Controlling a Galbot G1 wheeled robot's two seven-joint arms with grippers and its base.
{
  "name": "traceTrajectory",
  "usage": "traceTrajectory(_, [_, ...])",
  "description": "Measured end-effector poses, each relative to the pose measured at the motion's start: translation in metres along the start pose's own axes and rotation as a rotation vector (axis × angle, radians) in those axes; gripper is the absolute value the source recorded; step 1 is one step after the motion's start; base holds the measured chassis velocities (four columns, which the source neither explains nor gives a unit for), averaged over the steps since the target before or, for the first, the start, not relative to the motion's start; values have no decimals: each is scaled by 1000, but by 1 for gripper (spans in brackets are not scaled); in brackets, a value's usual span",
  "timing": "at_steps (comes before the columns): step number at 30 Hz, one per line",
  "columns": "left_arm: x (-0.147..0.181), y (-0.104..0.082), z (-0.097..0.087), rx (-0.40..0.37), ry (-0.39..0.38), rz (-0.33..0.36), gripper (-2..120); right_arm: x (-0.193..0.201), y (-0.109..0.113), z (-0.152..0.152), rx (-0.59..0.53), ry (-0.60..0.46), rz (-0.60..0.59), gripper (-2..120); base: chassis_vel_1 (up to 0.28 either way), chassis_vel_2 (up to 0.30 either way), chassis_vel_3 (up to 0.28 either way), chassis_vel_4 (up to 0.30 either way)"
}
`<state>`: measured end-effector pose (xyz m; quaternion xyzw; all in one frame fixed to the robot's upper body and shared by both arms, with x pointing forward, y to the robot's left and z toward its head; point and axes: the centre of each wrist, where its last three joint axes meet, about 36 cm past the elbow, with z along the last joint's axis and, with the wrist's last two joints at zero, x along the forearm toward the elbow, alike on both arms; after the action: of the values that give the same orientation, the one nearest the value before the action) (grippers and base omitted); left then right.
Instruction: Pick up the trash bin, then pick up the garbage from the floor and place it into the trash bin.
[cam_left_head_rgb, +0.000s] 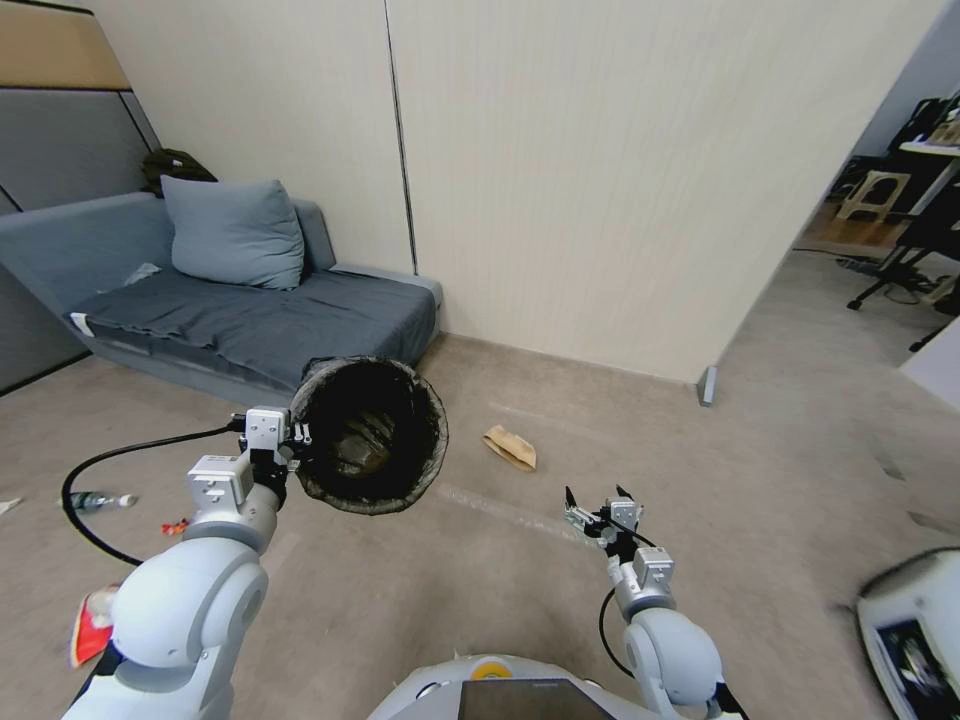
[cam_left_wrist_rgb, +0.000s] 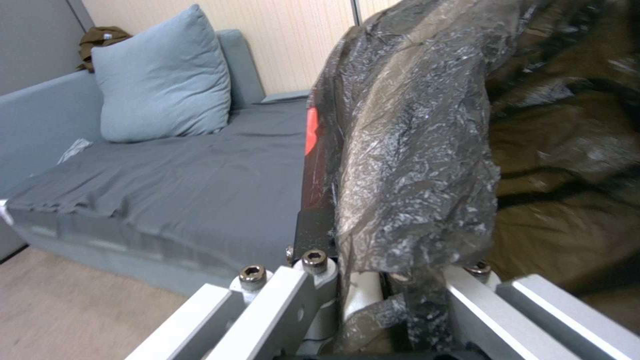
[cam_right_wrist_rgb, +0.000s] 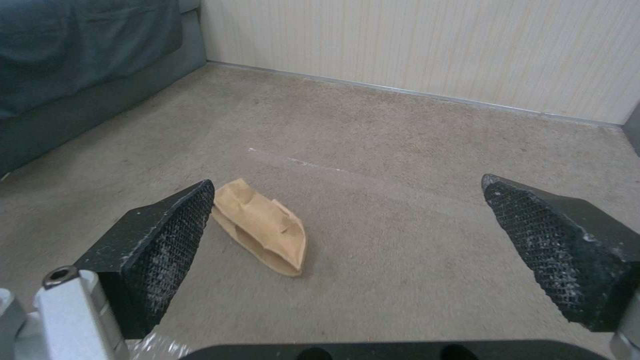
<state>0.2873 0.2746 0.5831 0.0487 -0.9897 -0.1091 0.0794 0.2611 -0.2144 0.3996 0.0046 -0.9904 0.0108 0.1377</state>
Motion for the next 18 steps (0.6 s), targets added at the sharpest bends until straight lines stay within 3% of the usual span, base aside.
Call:
traceTrajectory(11, [0,0,0,2,1,-4,1,-3,0,0,8,-35,9,100,-156,159,152,-155])
traceTrajectory(18, [0,1,0,-1,-1,-9,1,-10,-13,-15,44,27,1,100,-12,5,1,-10])
